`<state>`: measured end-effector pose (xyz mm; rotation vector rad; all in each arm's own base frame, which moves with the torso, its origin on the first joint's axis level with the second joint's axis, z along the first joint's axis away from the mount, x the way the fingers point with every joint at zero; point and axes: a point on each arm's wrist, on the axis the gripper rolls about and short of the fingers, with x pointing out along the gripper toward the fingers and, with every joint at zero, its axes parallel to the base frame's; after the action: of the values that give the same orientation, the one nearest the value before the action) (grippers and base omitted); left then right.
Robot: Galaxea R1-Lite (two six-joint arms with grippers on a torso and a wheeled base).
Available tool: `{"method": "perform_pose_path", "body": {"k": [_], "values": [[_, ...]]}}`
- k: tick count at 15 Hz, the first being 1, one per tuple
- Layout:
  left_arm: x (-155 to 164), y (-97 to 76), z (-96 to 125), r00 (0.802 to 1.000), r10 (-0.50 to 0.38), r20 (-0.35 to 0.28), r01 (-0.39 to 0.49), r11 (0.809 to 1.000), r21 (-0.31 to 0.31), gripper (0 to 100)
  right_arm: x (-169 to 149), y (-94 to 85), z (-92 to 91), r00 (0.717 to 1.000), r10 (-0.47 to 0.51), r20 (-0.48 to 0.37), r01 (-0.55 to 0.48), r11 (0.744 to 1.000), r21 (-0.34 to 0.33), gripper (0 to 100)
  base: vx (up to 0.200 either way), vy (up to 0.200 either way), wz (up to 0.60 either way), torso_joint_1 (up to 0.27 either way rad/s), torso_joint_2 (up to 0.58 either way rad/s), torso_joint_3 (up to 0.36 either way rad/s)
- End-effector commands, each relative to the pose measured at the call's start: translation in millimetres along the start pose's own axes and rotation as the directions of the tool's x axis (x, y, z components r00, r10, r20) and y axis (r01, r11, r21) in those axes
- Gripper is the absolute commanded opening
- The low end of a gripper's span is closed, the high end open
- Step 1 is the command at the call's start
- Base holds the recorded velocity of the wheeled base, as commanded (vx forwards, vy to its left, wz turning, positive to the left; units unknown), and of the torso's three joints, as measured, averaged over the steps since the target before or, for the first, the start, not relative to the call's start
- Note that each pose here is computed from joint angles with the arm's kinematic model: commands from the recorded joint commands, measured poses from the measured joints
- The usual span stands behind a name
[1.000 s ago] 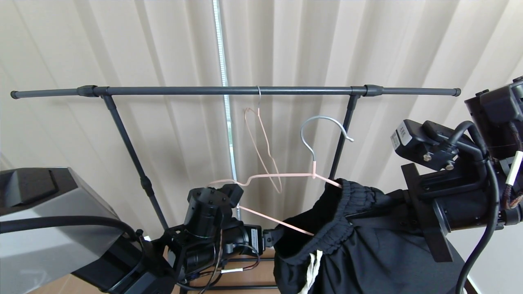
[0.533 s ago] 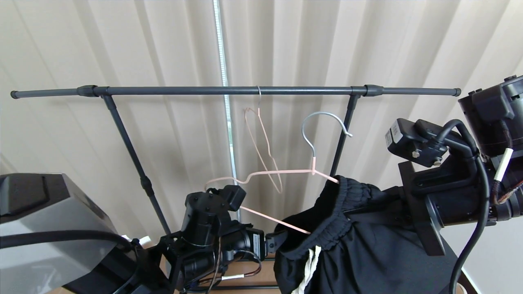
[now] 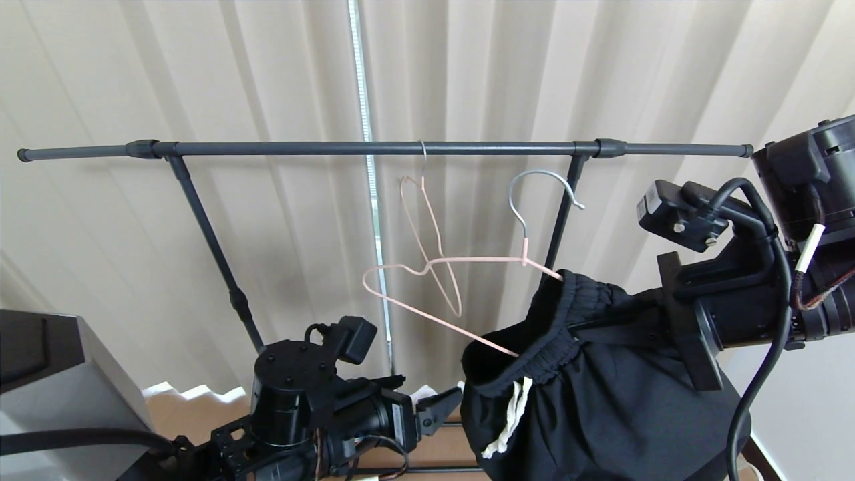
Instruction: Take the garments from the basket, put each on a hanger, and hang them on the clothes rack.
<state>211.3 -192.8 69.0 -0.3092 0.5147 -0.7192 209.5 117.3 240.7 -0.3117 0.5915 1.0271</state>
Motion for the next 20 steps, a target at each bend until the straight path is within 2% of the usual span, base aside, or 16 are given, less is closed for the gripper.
{"method": "perform_pose_path", "body": {"k": [1, 3, 8, 12, 15, 16, 20], "values": [[-11, 9.6, -6, 1.0, -0.005, -0.02, 0.004, 0.998, -0.057, 100, -4, -2.8, -1.1, 1.0, 0.009, 0.024, -0.009, 1.0, 0.006, 0, 0.0, 0.0, 0.0, 0.0, 0.0, 0.0], [-19, 14.9, -6, 1.0, -0.018, -0.02, 0.015, 0.988, -0.153, 100, -6, -4.3, -1.5, 1.0, 0.009, 0.03, -0.009, 1.0, 0.01, 0, 0.0, 0.0, 0.0, 0.0, 0.0, 0.0], [-16, 32.0, 2, 0.996, -0.079, -0.043, 0.063, 0.953, -0.296, 100, -15, 0.0, -0.5, 0.997, 0.031, 0.064, -0.031, 1.0, -0.001, 0, 0.0, 0.0, 0.0, 0.0, 0.0, 0.0], [8, 42.8, 5, 0.995, -0.079, -0.067, 0.054, 0.949, -0.312, 100, -28, 10.1, -1.1, 0.991, 0.076, 0.11, -0.073, 0.997, -0.028, 0, 0.0, 0.0, 0.0, 0.0, 0.0, 0.0], [21, 40.2, 18, 0.991, -0.106, -0.077, 0.077, 0.947, -0.313, 100, -29, 12.6, -1.0, 0.987, 0.104, 0.12, -0.1, 0.994, -0.034, 0, 0.0, 0.0, 0.0, 0.0, 0.0, 0.0], [25, 37.9, 25, 0.991, -0.116, -0.061, 0.092, 0.947, -0.307, 100, -27, 13.2, -3.0, 0.988, 0.11, 0.112, -0.107, 0.994, -0.032, 0, 0.0, 0.0, 0.0, 0.0, 0.0, 0.0], [28, 35.6, 29, 0.99, -0.131, -0.054, 0.109, 0.947, -0.302, 100, -24, 16.5, -2.6, 0.986, 0.13, 0.106, -0.127, 0.991, -0.04, 0, 0.0, 0.0, 0.0, 0.0, 0.0, 0.0]]}}
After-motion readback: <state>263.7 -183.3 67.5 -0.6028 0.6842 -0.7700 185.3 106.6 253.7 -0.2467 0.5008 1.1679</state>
